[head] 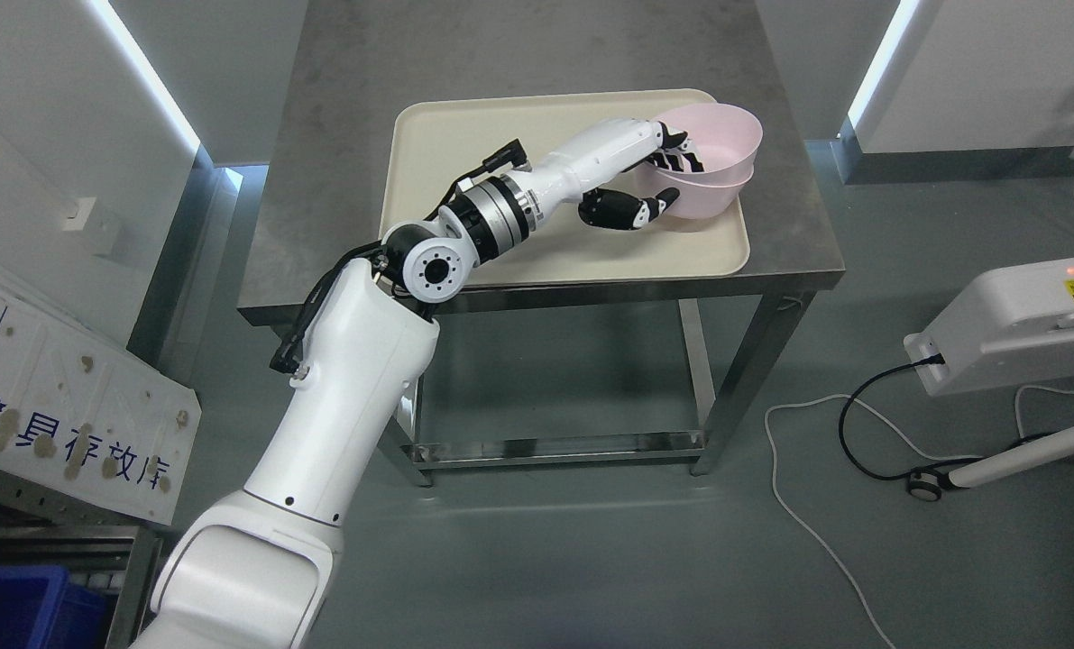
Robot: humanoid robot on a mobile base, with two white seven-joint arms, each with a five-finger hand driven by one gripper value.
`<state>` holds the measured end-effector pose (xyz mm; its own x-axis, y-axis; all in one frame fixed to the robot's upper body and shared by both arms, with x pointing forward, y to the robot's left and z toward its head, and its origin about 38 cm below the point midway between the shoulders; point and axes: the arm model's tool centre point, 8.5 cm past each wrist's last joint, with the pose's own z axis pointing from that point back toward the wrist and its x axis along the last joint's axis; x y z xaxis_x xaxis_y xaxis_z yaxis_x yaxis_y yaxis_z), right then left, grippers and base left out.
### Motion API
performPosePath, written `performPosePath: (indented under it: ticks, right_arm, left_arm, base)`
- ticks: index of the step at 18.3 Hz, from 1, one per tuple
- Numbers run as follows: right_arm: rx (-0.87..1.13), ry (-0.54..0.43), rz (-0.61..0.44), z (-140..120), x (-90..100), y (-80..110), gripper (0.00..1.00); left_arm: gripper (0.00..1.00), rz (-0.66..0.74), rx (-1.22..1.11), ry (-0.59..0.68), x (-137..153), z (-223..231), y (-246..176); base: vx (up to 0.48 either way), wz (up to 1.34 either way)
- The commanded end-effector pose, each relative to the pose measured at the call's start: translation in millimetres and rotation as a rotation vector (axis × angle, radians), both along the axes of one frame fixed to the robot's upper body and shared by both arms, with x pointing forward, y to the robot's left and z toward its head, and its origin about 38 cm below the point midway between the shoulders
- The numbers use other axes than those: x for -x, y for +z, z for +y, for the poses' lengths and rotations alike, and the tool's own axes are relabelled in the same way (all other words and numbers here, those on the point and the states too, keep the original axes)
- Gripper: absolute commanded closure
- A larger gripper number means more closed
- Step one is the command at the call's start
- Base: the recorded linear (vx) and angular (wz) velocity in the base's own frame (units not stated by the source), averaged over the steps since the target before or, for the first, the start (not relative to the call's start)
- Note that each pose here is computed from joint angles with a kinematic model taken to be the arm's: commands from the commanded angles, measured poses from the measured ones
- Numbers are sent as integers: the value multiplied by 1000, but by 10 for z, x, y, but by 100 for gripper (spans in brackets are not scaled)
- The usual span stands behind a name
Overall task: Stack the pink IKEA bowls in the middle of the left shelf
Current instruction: 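Lift the stacked bowls off the tray with the left hand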
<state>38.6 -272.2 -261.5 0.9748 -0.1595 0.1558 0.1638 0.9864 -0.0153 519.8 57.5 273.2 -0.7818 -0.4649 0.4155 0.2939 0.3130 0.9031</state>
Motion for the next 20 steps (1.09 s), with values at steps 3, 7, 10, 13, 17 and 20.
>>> performPosePath:
  ticks: [3,7,10,13,17,20]
  right_arm:
    - [18,1,-1,-112,-1,11,0]
    - [18,1,-1,-112,-1,11,0]
    - [18,1,-1,-112,-1,11,0]
    - [18,1,-1,-112,-1,11,0]
    - [18,1,-1,-112,-1,11,0]
    - [18,1,-1,-112,-1,11,0]
  left_arm:
    - [99,-39,306,86,73,888,198]
    - [99,-57,356,34,556,935,-15]
    - [99,-139,361,22,839,1100,-56]
    - [100,-218,378,47,967,1306,22]
    - [100,-267,384,62,1014,1420,94]
    - [99,-281,384,57,1039,1416,132]
  base:
    - [1,-11]
    - [0,0]
    - [-1,-9]
    - [0,0]
    - [-12,2]
    - [-57,4]
